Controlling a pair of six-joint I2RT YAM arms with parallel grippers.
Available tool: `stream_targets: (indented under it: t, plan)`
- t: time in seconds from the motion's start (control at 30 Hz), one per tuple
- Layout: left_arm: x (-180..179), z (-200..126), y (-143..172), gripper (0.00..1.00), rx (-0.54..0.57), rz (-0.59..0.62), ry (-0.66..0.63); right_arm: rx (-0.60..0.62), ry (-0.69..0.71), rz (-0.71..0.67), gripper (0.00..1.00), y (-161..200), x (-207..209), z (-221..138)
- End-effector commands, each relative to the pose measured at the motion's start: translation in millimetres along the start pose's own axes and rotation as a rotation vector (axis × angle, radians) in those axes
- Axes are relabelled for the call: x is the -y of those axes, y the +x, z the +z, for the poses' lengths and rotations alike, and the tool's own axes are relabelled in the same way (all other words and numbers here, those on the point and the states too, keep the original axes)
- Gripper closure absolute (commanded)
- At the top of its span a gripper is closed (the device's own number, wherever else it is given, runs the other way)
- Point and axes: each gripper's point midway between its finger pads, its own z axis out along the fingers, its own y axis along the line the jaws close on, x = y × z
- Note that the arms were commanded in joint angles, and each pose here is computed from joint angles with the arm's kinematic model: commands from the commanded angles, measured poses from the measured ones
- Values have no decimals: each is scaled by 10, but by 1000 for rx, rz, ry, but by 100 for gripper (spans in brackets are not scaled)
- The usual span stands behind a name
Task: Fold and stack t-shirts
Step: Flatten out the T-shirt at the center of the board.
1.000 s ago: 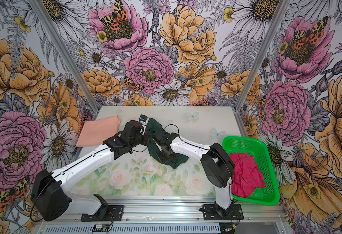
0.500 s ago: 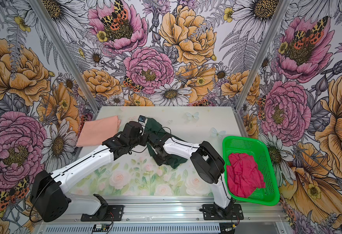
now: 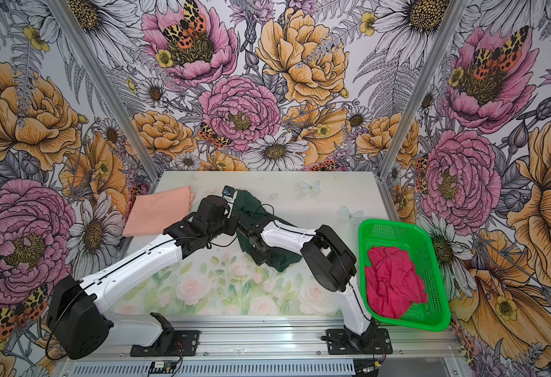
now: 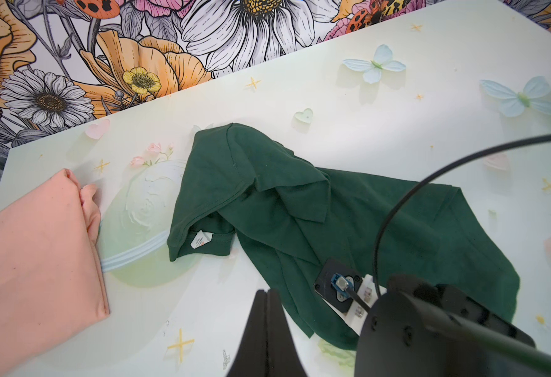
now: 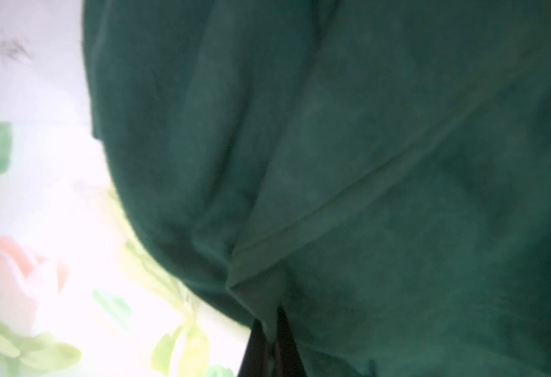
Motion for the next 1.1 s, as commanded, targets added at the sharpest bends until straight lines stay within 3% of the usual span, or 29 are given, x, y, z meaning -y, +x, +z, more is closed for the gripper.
stream_targets:
  t: [0.0,0.27,0.4,0.6,0.77,0.9,1.07]
  plan:
    - [-47,8,39,100,-4,16,-25,95,117,49,100,-146,325,-264]
    - [14,467,98,100,-55,-6,-59,430,207,196,100,-208,1051,-1850]
    - [77,654,-15,100,-39,1,-63,514,198,233,100,-71,1206,-2243]
    - [155,972,-286,100,31,74,-116,440,115,208,100,83,1060,-2083]
    - [232,1113,-539,100,47,30,-90,375,191,231,100,221,1195,-1879]
    - [537,1322,-394,100,-20,48,17,335,304,301,100,250,1552,-1764]
    - [912,1155,-72,100,-141,133,131,312,406,408,100,89,2179,-1703]
